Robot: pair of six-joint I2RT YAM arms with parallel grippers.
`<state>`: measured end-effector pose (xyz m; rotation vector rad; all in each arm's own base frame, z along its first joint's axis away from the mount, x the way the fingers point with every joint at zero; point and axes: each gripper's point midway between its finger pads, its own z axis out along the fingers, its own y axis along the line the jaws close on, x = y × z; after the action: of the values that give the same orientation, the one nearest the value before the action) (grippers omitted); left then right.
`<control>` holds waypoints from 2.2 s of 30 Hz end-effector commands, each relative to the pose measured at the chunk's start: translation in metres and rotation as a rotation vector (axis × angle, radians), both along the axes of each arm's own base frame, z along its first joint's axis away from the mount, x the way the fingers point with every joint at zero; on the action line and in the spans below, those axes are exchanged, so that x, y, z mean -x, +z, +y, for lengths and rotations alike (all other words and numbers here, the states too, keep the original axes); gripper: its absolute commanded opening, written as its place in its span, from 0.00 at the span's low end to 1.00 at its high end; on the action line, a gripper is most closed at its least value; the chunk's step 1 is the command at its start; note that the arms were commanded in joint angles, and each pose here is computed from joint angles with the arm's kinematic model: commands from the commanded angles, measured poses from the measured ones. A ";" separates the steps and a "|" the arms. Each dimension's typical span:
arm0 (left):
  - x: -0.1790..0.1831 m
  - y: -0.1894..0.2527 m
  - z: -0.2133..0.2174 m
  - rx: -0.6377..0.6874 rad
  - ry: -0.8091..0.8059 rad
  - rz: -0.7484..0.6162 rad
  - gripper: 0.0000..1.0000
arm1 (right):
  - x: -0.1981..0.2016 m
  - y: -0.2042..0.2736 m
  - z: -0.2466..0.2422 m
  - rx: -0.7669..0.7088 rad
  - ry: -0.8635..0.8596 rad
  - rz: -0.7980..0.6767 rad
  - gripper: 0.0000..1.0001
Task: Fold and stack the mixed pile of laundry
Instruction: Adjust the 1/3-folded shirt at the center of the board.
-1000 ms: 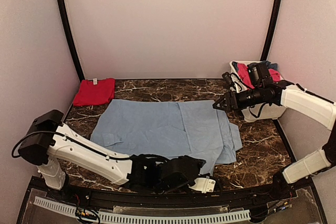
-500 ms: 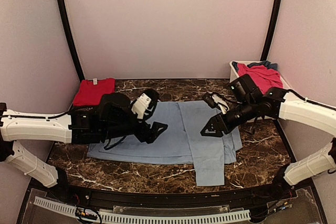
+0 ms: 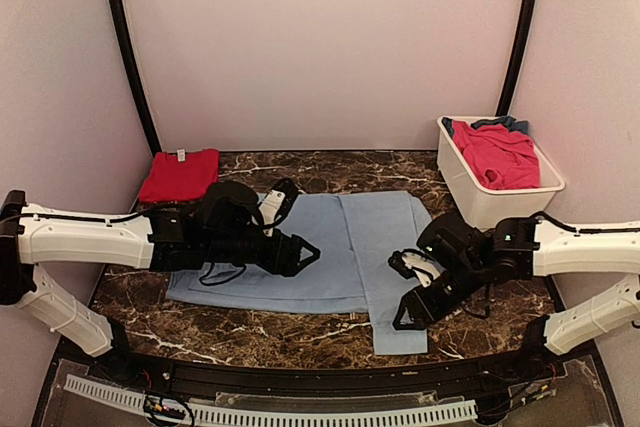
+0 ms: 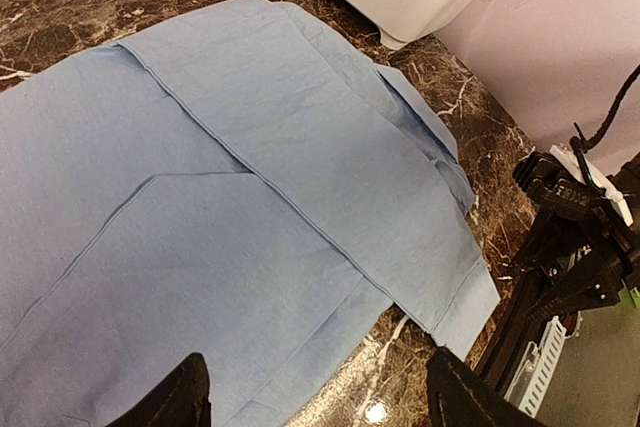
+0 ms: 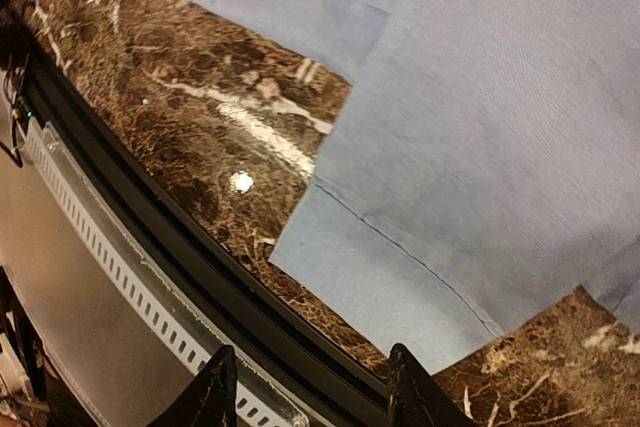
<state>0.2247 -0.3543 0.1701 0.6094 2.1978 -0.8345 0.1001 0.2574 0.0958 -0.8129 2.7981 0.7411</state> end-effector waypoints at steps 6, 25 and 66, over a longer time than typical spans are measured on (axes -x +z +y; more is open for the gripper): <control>-0.001 0.008 -0.008 0.036 -0.006 -0.005 0.73 | 0.013 -0.026 -0.046 0.131 -0.234 0.093 0.48; -0.012 0.022 0.015 0.039 0.109 -0.061 0.79 | 0.013 -0.078 -0.019 0.056 -0.289 0.200 0.46; -0.010 0.074 -0.026 0.683 0.211 0.354 0.87 | -0.151 0.175 0.106 -0.774 -0.358 -0.516 0.00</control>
<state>0.2318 -0.3641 0.2217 -0.0603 2.1023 -1.4150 0.2464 0.3535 0.2374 -0.2519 2.0314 1.1311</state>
